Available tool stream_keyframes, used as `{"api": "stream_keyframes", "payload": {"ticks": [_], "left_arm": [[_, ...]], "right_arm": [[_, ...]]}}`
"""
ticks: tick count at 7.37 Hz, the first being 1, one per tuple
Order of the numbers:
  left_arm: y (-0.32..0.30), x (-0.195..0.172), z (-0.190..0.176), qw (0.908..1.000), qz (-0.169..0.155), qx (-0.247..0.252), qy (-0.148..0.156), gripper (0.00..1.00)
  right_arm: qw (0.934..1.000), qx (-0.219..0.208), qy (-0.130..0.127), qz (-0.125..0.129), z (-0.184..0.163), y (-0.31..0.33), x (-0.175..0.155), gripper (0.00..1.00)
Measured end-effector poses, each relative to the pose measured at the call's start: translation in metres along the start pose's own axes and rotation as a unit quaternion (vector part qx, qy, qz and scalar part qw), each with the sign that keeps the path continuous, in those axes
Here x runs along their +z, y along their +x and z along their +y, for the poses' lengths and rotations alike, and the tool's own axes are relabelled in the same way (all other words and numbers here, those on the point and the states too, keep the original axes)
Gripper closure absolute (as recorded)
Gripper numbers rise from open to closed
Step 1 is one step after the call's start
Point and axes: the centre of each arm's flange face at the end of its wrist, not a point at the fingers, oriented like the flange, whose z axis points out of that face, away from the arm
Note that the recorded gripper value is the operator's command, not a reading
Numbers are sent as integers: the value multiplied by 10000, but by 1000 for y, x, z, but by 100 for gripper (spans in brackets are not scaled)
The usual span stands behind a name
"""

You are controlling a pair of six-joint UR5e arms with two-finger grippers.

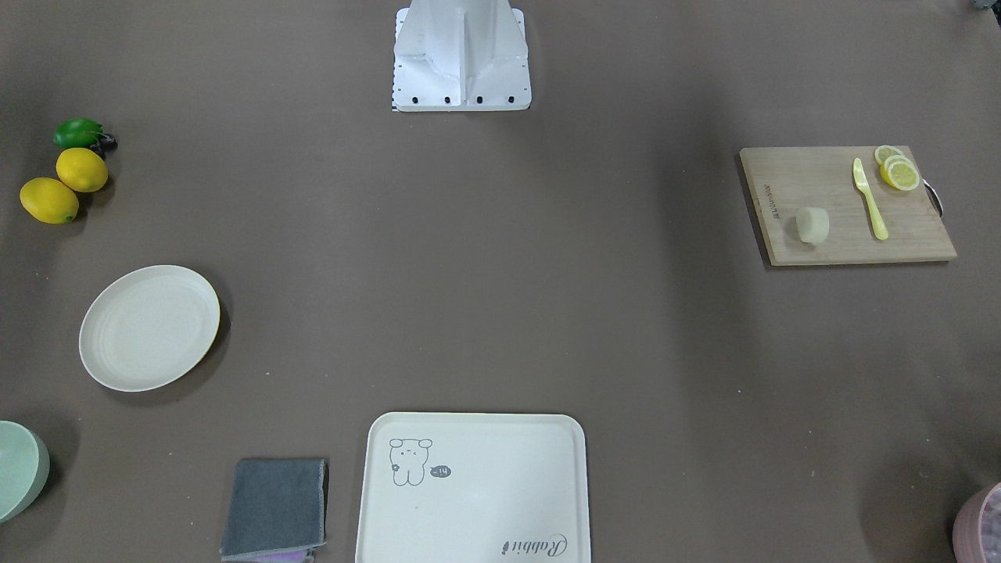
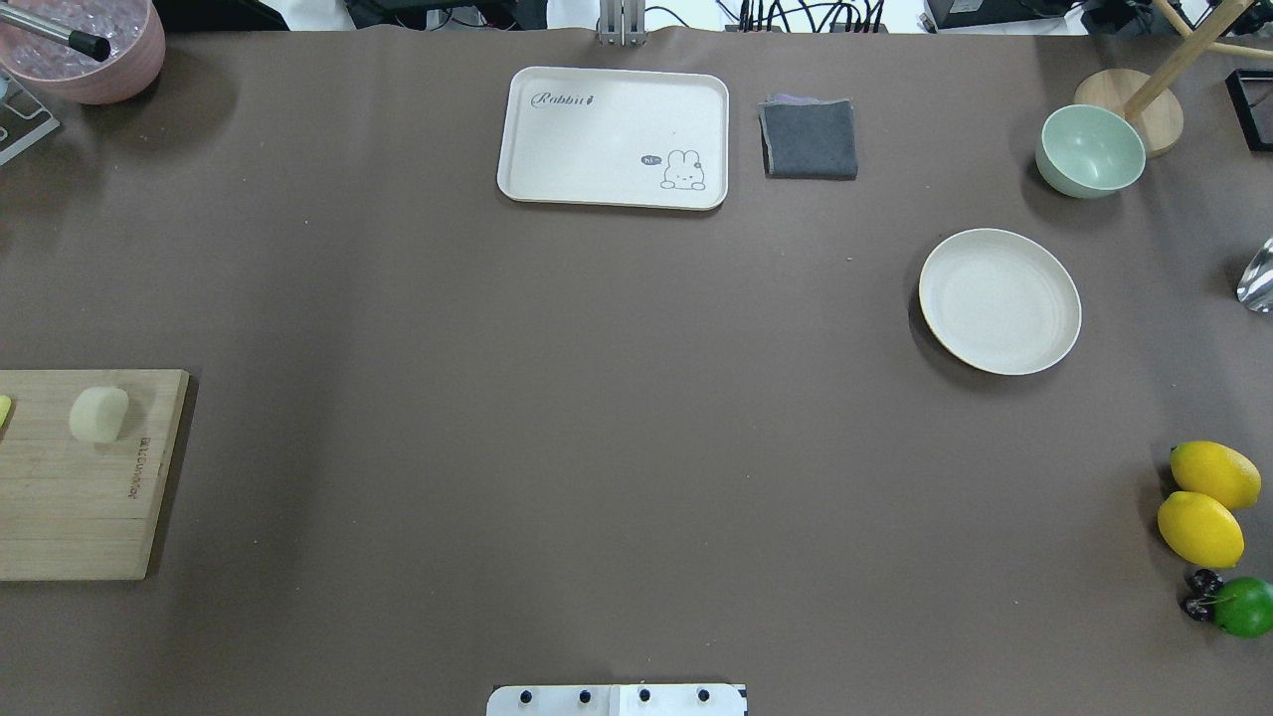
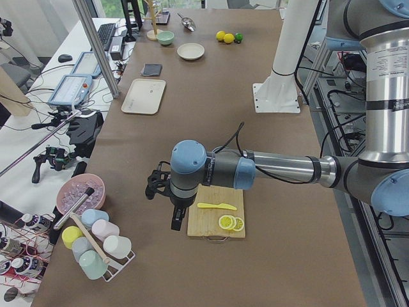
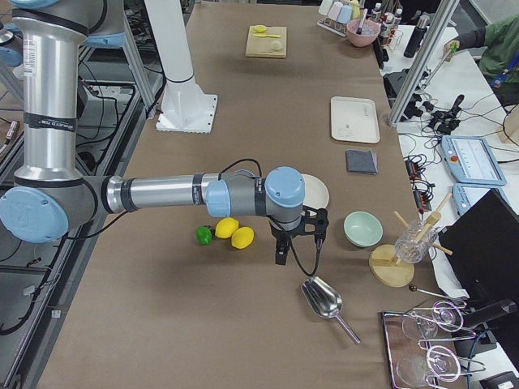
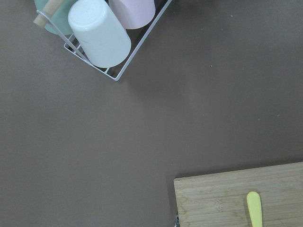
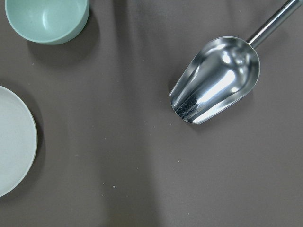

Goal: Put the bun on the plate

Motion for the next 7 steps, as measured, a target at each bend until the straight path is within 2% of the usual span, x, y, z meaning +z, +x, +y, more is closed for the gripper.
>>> {"api": "stream_keyframes", "payload": {"ticks": [7], "left_arm": [[0,0,0,10000,-25,-9,2,2]], "right_arm": [[9999,-43,80,-43,-2,-10,-8,0]]}}
